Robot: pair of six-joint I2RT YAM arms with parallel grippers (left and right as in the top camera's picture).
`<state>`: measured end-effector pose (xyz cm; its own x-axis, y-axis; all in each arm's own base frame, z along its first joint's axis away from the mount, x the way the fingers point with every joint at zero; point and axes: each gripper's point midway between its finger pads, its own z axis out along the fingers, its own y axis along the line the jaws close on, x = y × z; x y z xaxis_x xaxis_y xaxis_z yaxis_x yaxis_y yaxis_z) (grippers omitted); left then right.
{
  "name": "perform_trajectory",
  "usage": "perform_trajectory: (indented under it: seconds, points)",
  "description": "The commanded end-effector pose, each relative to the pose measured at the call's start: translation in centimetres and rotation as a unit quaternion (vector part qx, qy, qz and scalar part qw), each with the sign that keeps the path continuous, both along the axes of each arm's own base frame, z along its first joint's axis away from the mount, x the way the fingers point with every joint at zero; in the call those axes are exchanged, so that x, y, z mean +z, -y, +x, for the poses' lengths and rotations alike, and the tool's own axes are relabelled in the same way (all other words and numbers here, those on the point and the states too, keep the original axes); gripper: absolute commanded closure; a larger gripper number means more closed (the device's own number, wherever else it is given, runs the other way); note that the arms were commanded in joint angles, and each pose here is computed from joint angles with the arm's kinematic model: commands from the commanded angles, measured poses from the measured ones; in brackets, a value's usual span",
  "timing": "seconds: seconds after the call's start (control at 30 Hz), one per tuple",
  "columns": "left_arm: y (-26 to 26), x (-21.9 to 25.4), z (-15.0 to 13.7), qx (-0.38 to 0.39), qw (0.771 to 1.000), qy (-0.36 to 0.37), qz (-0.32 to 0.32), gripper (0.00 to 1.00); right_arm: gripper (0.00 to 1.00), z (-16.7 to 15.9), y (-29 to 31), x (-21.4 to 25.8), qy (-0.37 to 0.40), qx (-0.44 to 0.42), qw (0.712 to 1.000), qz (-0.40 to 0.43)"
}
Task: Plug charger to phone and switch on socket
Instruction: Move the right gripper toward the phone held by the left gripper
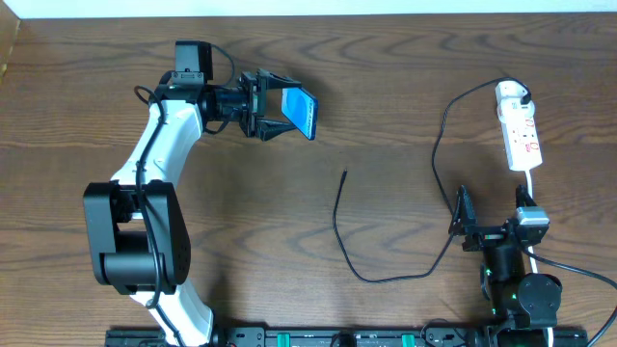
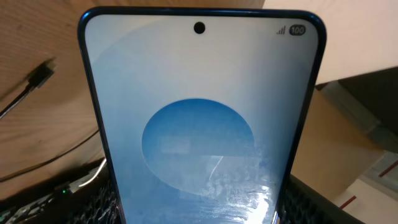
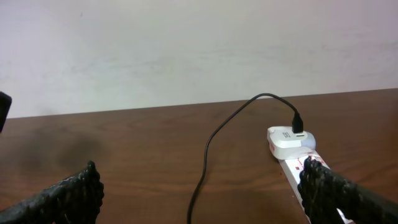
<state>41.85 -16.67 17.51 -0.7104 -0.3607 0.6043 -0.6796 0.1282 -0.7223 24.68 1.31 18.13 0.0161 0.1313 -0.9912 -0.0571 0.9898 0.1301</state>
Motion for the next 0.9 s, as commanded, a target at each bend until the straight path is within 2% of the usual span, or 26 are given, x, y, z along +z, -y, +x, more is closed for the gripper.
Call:
perform_trajectory:
  seconds: [0.0,0.23,0.47,0.63,0.77,0.87]
  points:
    - [0.0,2.0,0.0,-0.003,1.0,0.021,-0.012,0.93,0.01,-0.2,-0.3,2.0,0.018,0.007,1.0,-0.002]
    - [0.0,1.9,0.0,-0.002,1.0,0.02,-0.01,0.93,0.01,1.1,-0.6,3.9,-0.031,0.014,0.999,-0.015]
    - [0.0,1.9,0.0,0.001,1.0,0.014,-0.012,0.93,0.01,5.5,-3.8,6.5,-0.109,0.101,0.989,-0.011]
    - [0.0,1.9,0.0,0.0,1.0,0.013,-0.012,0.93,0.01,9.2,-6.8,7.2,-0.199,0.183,0.963,0.005]
    - [-0.2,1.5,0.3,0.013,1.0,0.004,0.0,0.93,0.01,11.6,-9.4,7.1,-0.273,0.253,0.927,0.035]
    - [-0.3,1.4,0.4,0.016,1.0,0.002,0.003,0.93,0.01,13.3,-11.3,8.2,-0.271,0.313,0.909,0.056]
